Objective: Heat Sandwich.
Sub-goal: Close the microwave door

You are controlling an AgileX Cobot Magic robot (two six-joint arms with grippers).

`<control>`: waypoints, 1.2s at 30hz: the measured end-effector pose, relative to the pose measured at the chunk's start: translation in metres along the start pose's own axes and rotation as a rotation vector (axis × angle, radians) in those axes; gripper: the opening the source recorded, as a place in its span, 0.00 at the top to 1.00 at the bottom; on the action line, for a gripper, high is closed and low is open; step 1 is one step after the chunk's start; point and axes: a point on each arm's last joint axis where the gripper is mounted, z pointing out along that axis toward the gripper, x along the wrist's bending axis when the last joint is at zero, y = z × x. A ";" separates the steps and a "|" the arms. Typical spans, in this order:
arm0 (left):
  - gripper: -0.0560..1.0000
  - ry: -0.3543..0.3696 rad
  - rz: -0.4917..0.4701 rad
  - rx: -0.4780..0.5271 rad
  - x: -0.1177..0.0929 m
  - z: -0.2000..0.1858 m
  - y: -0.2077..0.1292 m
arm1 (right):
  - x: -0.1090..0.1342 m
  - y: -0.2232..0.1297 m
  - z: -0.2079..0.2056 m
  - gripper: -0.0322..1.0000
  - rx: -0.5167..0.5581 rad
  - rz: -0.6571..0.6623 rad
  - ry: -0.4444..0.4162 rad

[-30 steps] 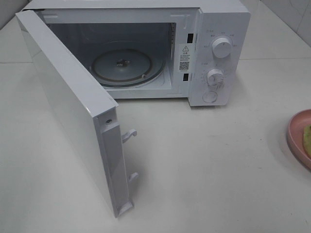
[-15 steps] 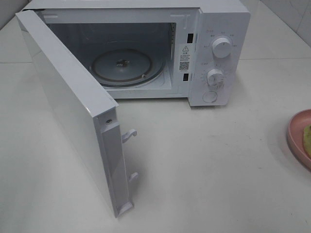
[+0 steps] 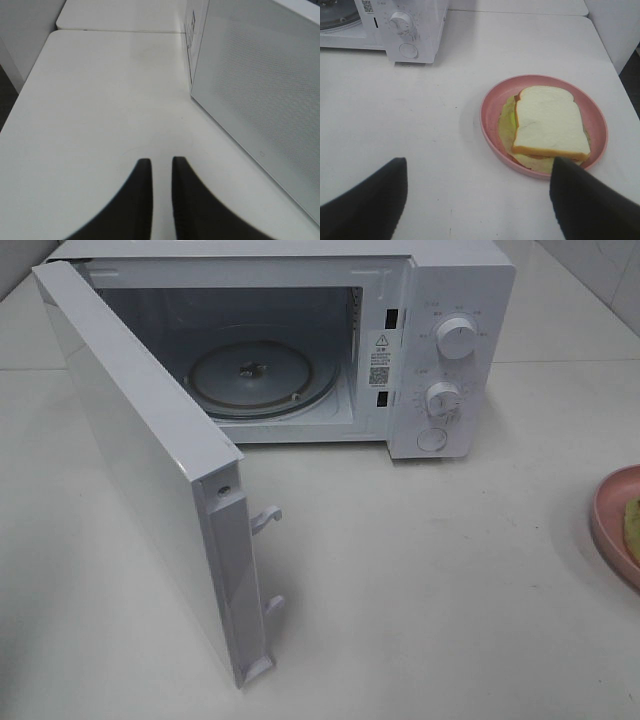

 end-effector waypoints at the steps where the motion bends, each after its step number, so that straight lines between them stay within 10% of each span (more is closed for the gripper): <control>1: 0.86 0.000 0.000 0.000 0.000 0.000 0.000 | 0.000 0.000 0.000 0.23 0.000 0.000 0.000; 27: 0.95 0.048 -0.010 -0.178 0.010 0.116 -0.009 | 0.000 0.000 0.000 0.23 0.000 0.000 0.000; 36: 0.95 -0.053 0.103 -0.218 -0.010 0.144 -0.010 | 0.000 0.000 0.000 0.23 0.000 0.000 0.000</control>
